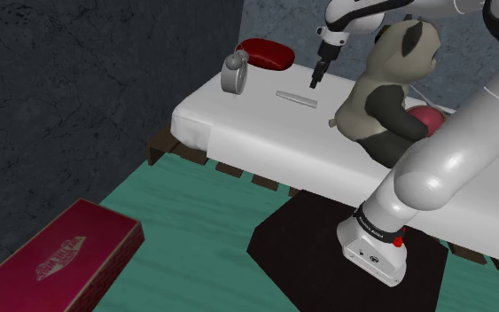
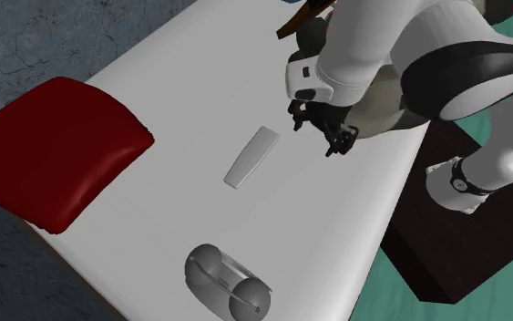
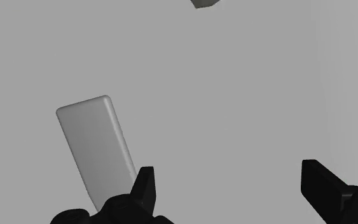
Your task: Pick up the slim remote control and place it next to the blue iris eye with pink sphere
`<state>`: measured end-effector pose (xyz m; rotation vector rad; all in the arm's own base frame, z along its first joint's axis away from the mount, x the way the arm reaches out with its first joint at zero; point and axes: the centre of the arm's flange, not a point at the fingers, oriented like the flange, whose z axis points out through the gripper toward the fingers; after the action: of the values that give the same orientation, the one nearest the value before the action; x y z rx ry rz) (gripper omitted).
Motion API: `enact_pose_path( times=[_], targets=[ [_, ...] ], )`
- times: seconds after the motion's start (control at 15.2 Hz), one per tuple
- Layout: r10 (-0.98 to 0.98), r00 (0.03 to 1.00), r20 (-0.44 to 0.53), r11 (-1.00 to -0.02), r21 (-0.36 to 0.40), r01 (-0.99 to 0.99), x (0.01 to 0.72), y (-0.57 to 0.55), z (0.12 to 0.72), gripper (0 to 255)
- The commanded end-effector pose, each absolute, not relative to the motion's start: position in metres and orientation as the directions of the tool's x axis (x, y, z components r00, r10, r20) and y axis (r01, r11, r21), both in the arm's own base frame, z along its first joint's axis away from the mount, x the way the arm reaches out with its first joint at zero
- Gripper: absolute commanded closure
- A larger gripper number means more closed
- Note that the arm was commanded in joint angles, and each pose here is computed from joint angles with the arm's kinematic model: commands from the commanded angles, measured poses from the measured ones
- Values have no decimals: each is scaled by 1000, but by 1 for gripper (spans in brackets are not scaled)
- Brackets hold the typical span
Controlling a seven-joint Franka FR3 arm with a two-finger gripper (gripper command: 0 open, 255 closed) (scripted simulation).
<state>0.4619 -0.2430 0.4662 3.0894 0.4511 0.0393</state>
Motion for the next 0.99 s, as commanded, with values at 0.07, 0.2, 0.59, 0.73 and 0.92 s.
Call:
enact_pose_path(
  times=[0.07, 0.2, 0.59, 0.73, 0.92],
  targets=[
    [334, 942, 15, -942, 21, 334, 487, -268, 441, 0],
    [363, 932, 10, -932, 19, 363, 505, -283, 426, 0],
    [450, 893, -3, -893, 11, 450, 559, -324, 384, 0],
    [478, 879, -7, -879, 8, 478, 578, -337, 369, 0],
    [481, 877, -8, -877, 8, 481, 580, -339, 357, 0]
  ],
)
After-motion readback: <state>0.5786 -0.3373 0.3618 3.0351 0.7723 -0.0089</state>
